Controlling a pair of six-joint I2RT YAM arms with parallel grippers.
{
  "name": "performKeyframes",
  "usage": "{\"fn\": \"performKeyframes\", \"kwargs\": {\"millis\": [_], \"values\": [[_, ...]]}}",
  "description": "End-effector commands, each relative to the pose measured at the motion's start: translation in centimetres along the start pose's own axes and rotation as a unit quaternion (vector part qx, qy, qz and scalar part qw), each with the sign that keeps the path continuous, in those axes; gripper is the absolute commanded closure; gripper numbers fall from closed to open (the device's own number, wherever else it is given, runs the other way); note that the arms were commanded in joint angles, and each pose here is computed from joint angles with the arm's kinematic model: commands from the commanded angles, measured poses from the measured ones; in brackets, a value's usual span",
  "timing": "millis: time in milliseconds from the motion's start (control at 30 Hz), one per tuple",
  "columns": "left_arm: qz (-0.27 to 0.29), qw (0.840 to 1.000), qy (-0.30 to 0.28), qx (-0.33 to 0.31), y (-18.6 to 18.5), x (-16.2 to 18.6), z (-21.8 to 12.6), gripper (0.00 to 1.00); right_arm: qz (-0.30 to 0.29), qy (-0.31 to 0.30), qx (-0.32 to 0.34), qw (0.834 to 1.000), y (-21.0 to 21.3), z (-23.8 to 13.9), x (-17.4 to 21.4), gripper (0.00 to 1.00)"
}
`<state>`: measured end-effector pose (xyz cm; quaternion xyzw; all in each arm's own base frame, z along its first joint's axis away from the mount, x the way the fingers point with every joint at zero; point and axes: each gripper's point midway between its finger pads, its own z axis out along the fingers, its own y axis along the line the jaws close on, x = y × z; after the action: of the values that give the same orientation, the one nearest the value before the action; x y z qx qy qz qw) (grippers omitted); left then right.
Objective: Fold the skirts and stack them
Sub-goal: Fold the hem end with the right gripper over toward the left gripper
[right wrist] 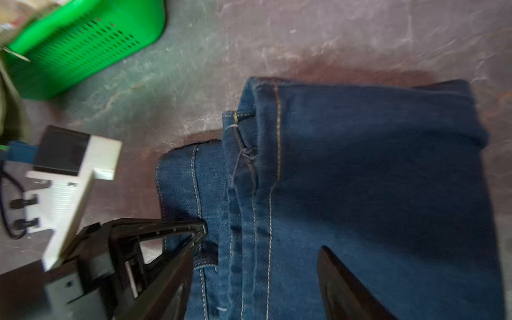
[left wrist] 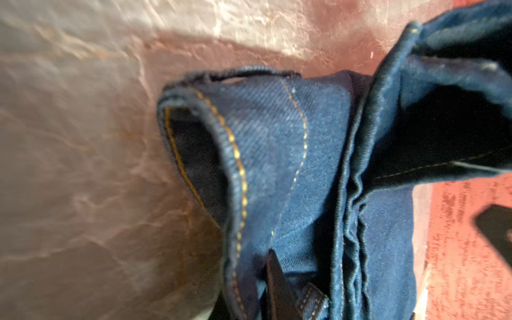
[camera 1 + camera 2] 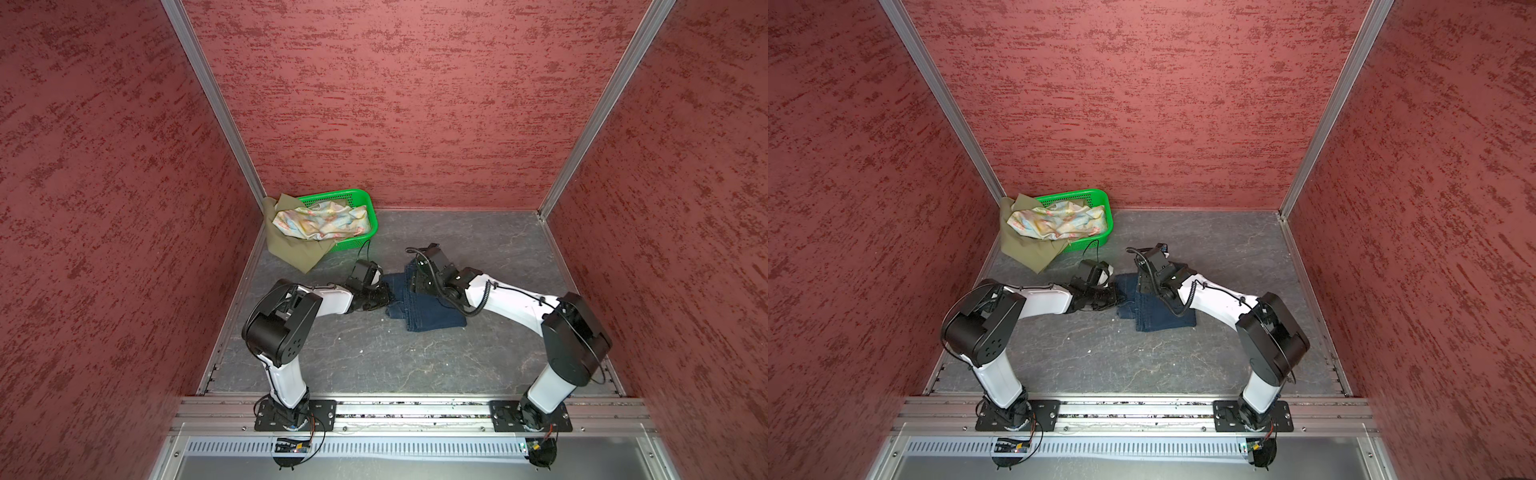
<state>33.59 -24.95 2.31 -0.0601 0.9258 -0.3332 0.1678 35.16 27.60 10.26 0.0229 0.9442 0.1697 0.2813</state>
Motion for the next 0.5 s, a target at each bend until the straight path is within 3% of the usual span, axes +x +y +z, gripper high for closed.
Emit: {"fn": "performKeyframes", "kwargs": {"millis": [0,467], "values": [[-0.023,1.0,0.014,-0.005,0.8,1.4,0.1,0.93,-0.009,-0.006,0.021,1.0,-0.5,1.0,0.5,0.26],[-0.028,1.0,0.008,0.0,0.7,1.4,-0.1,0.93,-0.048,0.03,0.07,0.996,-0.9,5.5,3.6,0.22]]}}
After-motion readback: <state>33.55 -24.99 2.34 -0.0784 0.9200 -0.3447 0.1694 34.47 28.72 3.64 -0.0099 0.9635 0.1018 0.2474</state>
